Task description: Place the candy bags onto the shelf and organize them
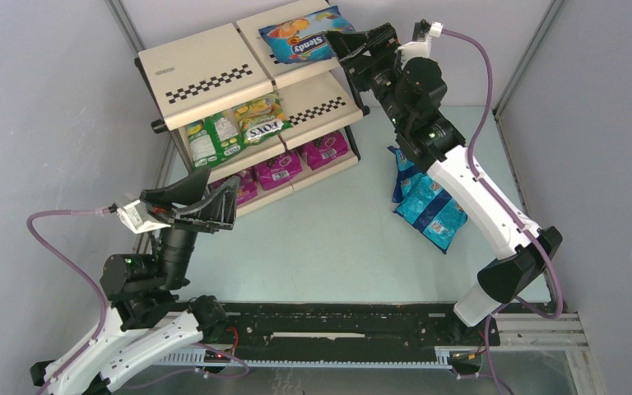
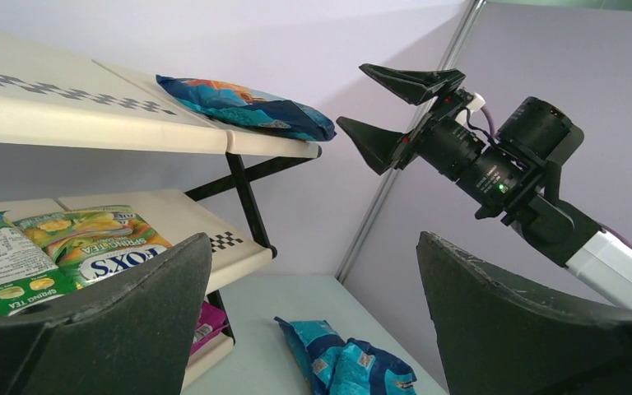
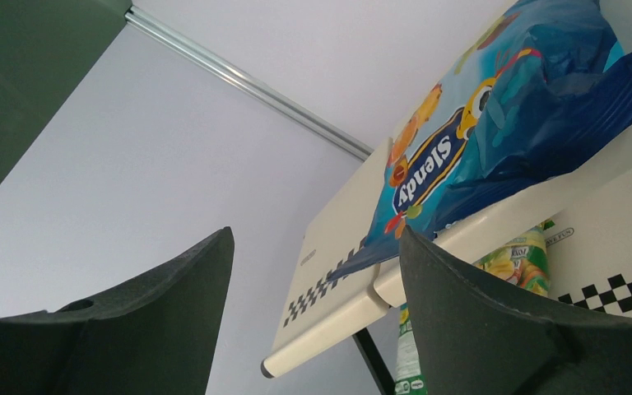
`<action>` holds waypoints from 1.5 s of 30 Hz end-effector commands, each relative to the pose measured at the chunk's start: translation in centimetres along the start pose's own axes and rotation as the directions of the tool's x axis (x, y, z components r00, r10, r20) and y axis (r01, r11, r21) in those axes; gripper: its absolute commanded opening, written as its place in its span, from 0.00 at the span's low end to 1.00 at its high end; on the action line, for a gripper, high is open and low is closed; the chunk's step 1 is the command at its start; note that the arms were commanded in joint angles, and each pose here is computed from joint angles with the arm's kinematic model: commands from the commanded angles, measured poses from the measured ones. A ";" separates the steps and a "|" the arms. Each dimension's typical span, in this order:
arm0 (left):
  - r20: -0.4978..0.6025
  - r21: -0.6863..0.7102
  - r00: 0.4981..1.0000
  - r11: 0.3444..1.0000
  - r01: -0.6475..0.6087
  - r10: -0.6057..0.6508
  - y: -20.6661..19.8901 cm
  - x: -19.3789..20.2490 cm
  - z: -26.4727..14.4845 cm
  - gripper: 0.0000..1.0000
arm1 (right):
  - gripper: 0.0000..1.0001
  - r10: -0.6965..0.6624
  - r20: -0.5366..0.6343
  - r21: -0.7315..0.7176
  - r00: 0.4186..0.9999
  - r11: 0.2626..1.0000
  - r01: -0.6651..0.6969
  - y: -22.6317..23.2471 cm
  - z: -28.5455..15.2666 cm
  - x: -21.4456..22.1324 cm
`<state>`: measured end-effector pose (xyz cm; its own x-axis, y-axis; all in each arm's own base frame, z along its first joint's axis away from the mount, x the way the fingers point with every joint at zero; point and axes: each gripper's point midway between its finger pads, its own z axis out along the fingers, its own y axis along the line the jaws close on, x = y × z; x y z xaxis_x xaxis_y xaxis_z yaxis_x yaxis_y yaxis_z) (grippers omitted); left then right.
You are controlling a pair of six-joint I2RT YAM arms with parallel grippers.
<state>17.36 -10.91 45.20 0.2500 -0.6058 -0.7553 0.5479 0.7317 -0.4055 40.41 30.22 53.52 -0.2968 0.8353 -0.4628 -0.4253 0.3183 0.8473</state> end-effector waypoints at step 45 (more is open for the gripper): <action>0.052 -0.015 0.999 1.000 0.011 -0.010 0.5 -1.8 -0.9 1.00 | 0.00 -0.082 0.098 0.093 0.992 0.993 0.073 -5.4 10.6 1.6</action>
<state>16.41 -9.57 45.88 0.2666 -0.6369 -0.7234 0.5529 0.7158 -0.4265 50.79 36.35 49.23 -0.2166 0.8377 -0.5014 -0.3543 0.4111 0.8399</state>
